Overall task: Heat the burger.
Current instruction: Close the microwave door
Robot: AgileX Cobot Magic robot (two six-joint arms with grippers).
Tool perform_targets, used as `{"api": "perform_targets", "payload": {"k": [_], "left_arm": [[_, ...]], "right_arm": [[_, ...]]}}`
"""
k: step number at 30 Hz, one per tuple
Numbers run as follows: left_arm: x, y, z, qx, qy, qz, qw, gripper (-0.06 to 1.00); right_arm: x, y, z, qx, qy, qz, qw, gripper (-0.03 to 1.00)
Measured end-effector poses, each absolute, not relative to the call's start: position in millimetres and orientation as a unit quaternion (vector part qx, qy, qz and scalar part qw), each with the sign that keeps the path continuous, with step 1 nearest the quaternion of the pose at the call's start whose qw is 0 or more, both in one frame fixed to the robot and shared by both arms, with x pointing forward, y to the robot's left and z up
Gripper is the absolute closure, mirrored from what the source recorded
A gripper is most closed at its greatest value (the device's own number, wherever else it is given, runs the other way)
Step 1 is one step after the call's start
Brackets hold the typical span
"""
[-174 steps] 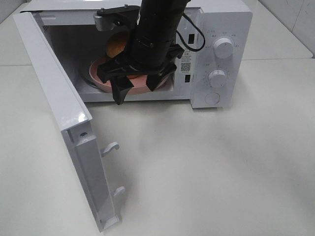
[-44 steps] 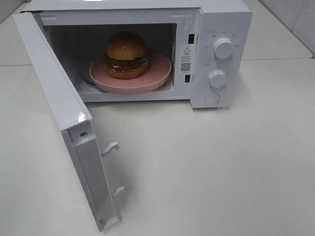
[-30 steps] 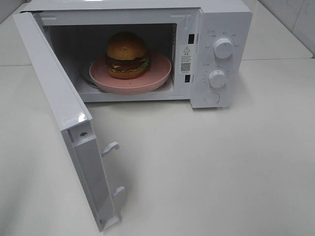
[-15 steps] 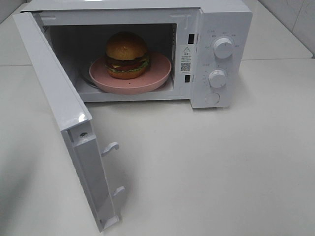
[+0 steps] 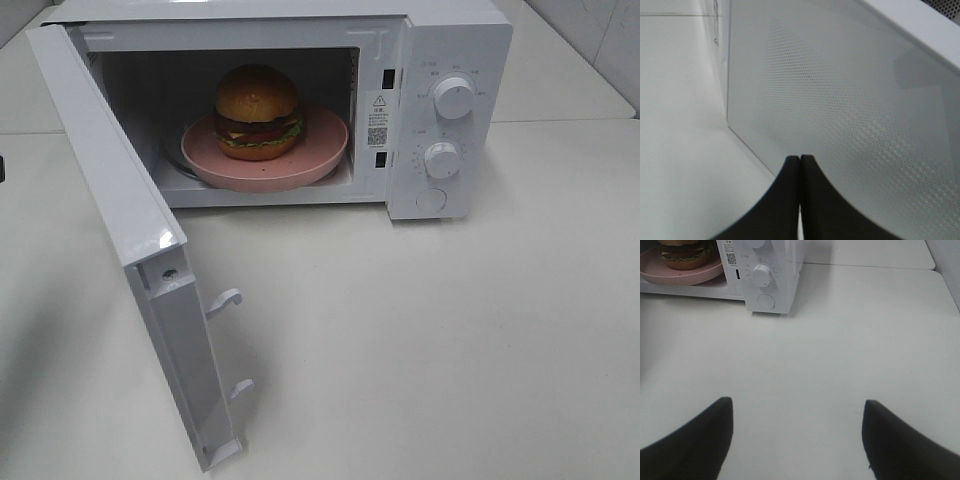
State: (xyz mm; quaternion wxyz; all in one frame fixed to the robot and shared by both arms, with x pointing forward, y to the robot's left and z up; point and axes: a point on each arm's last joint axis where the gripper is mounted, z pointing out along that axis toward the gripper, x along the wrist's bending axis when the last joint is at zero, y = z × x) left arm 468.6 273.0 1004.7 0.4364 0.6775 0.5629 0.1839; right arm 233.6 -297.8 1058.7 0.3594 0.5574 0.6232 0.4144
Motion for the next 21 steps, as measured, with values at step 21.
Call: {"api": "perform_targets", "payload": {"k": [21], "left_arm": [[477.1,229.9,987.4,0.724,0.513,0.197,0.417,0.94]], "right_arm": [[233.6,-297.8,1058.7,0.557,0.623,0.414,0.359,0.26]]}}
